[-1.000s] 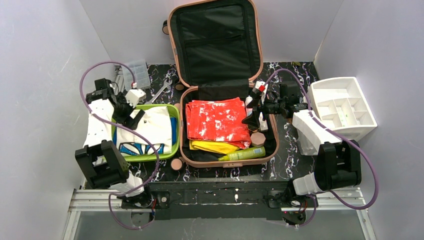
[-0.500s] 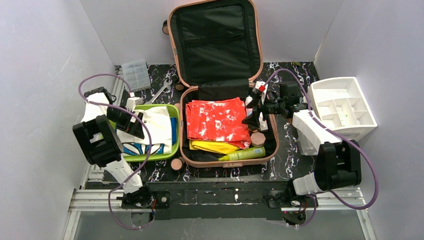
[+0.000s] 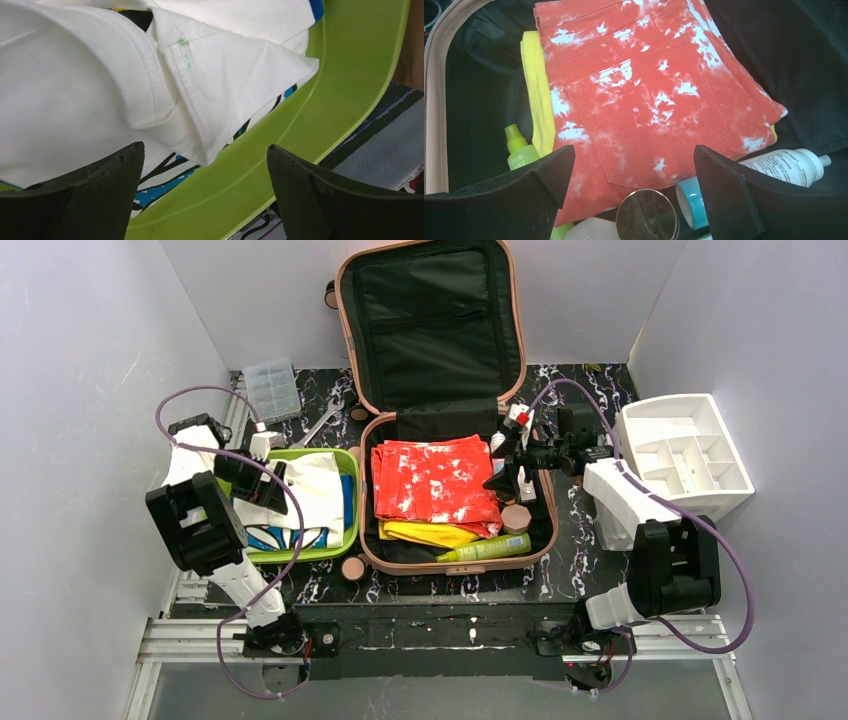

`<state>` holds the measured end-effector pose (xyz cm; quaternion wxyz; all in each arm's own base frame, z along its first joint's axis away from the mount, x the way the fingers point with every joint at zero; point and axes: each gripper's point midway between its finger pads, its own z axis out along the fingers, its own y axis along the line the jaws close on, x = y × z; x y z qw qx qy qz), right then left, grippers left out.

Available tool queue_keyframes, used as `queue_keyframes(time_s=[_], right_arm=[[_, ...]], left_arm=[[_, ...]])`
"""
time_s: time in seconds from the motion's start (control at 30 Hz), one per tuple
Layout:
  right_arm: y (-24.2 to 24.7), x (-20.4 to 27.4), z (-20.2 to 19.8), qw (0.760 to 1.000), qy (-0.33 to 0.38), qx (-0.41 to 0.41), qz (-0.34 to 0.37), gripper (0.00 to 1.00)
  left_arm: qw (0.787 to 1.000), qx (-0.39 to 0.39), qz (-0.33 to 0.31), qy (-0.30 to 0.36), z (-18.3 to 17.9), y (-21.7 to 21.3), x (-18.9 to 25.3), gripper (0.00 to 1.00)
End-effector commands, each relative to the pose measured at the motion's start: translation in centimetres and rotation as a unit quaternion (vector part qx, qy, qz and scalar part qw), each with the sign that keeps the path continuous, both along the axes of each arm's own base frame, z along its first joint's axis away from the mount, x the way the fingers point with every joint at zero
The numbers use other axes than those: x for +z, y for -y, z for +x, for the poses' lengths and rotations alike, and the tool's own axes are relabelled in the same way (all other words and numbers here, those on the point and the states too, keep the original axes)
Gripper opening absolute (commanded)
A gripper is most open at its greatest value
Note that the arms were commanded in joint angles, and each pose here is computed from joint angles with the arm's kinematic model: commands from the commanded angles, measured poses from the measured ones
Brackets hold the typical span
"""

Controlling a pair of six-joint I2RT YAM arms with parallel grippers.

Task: Open, take out, and arrange the luggage
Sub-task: Adjust the clothes in the bin.

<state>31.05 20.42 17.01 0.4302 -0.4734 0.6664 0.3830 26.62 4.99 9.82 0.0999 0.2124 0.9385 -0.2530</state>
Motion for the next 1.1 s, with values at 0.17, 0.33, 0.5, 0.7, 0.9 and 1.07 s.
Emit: queue_keyframes(time_s=[0.17, 0.33, 0.5, 0.7, 0.9, 1.07], right_arm=[[0.0, -0.4, -0.1, 1.000, -0.006, 0.011, 0.000, 0.98], [0.0, -0.5, 0.0, 1.000, -0.010, 0.013, 0.000, 0.98], [0.0, -0.6, 0.0, 1.000, -0.010, 0.012, -0.001, 0.98], [0.0, -0.8, 0.0, 1.000, -0.013, 0.013, -0.002, 0.98], [0.0, -1.1, 0.1, 1.000, -0.015, 0.013, -0.004, 0.98], [0.0, -1.2, 0.1, 1.000, -0.016, 0.014, -0.005, 0.98]], left_arm=[[0.998, 0.020, 0.052, 0.025, -0.7, -1.2, 1.1, 0.92], [1.000, 0.012, 0.010, -0.024, -1.8, 0.0, -0.2, 0.90], [0.999, 0.013, -0.016, -0.049, -2.0, 0.6, -1.0, 0.89], [0.998, 0.018, -0.041, -0.054, -1.5, 1.6, -0.9, 0.88], [0.996, 0.020, -0.070, -0.048, -1.3, 3.0, -0.1, 0.87], [0.994, 0.036, -0.101, -0.028, -0.1, 4.1, 1.2, 0.85]])
